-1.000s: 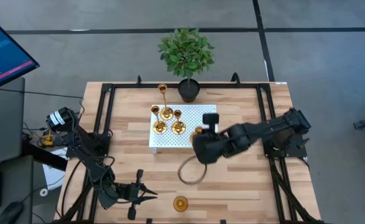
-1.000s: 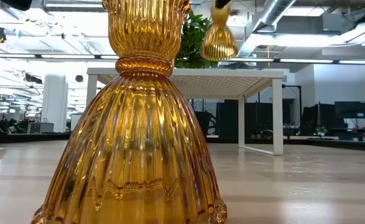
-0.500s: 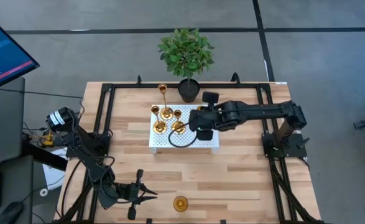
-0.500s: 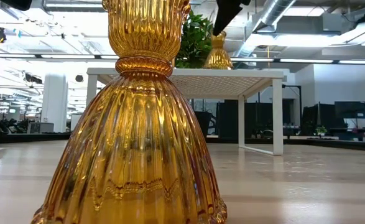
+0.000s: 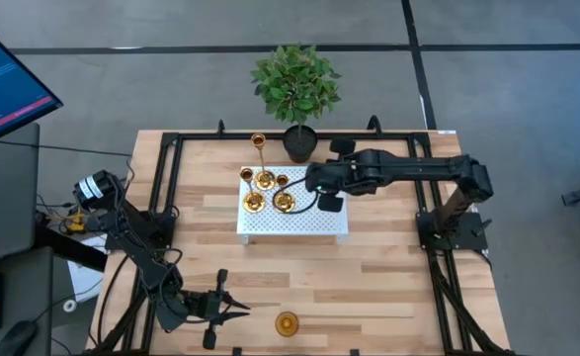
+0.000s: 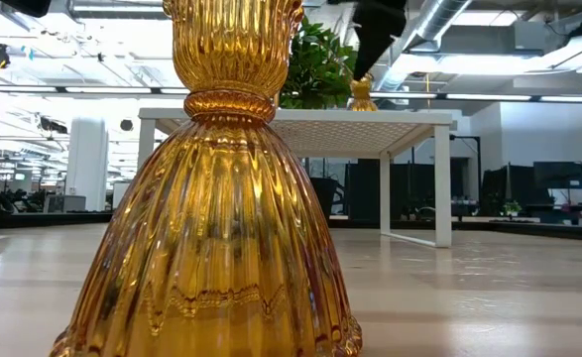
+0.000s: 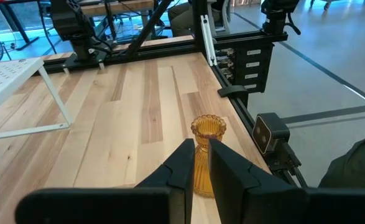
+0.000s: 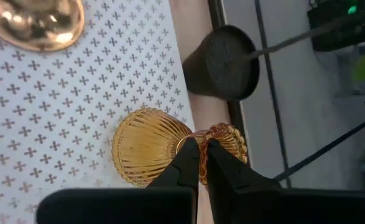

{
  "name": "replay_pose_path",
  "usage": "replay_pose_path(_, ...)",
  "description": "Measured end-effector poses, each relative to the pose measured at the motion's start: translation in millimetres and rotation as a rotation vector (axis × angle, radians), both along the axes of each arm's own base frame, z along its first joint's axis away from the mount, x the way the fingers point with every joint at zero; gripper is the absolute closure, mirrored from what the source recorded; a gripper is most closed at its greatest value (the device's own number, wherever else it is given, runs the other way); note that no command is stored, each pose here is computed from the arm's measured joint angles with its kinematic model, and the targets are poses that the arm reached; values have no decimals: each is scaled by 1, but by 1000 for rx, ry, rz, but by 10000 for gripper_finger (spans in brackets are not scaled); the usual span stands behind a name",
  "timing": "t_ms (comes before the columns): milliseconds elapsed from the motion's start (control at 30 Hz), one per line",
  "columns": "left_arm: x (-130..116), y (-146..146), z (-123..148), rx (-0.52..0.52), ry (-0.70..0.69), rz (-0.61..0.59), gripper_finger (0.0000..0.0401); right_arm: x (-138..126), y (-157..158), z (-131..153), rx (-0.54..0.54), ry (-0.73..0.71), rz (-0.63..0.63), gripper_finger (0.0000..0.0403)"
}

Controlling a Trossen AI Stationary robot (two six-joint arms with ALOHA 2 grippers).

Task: Pick & Place candle stick holders
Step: Put the top brown candle holder on the shelf

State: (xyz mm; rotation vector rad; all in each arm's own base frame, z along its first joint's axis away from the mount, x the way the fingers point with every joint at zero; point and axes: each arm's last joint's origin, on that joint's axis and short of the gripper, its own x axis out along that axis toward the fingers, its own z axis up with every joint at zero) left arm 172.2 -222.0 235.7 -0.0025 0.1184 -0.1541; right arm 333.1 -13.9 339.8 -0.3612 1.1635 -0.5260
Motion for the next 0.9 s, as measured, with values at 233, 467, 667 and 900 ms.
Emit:
replay_pose_path(233, 0, 0, 0, 1, 0, 0, 355, -29, -1, -4, 1, -141, 4, 403)
replay_pose_path(467, 0, 0, 0, 3, 0, 1, 355, -39, 3, -6, -28, -209, 19, 403)
replay_pose_path(667, 0, 0, 0, 4, 0, 1, 355, -33, 3, -11, -43, -175, 54, 403)
replay_pose_path(900, 0, 0, 0, 4, 0, 1, 355, -23, 3, -22, -50, -140, 63, 403)
